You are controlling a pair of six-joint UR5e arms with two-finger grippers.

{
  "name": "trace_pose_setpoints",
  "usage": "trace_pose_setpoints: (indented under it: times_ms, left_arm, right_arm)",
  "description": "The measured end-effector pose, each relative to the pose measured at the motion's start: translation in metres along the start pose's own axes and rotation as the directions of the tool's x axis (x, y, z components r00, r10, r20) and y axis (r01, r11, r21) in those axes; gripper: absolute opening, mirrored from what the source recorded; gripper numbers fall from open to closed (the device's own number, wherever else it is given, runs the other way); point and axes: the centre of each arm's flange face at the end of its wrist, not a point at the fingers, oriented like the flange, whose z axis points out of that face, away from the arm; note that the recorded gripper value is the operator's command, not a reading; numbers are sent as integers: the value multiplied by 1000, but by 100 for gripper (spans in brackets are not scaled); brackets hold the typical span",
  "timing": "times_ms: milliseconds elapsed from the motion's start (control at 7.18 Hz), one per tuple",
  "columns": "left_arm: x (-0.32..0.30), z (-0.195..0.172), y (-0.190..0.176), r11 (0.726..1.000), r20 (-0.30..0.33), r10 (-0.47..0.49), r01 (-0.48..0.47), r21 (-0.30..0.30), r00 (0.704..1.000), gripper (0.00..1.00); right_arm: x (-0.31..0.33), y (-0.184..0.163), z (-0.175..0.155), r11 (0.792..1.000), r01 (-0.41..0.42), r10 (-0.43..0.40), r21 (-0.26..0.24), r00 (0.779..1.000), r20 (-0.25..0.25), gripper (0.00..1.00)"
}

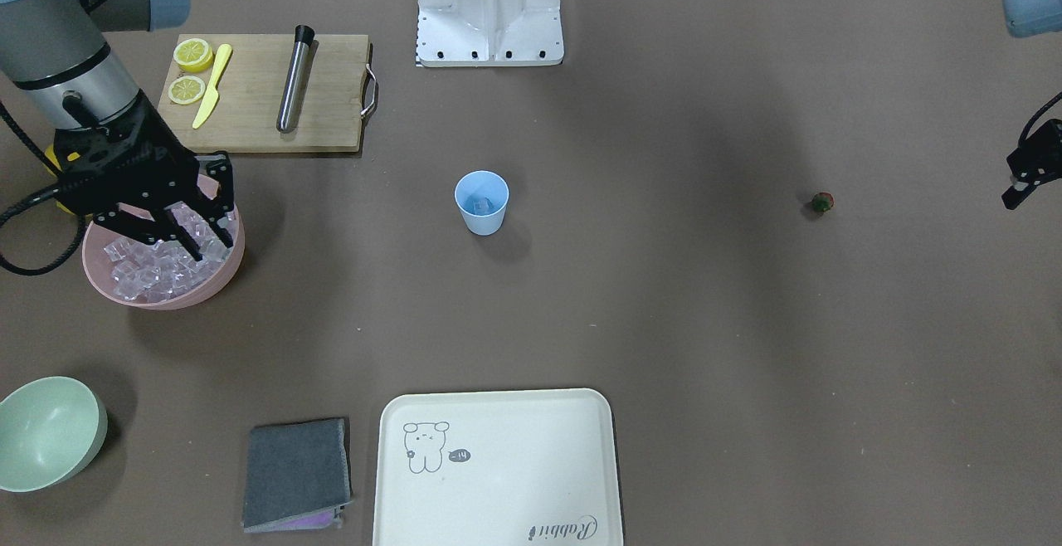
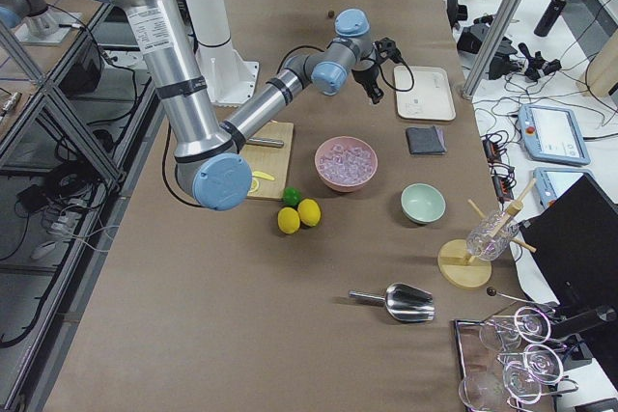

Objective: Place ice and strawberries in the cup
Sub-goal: 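Lift the ice cube and carry it over the blue cup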

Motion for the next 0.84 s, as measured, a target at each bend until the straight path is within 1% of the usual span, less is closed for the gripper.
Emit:
trace_pose_setpoints:
  times_ms: [418, 557, 836]
  left_arm:
    - [1, -1, 2, 1000, -1, 1, -1, 1, 1000, 98]
    - [0, -1, 2, 1000, -2, 1, -1, 0, 1000, 98]
    - [1, -1, 4, 1000, -3, 2, -2, 0, 1000, 98]
  right_arm:
    - [-91, -11, 16, 999, 49, -50, 9, 993, 103, 0]
    - [-123, -8, 25, 998, 62, -63, 14, 991, 119, 0]
    - [-174, -1, 45, 995, 94, -96, 19, 986, 133, 0]
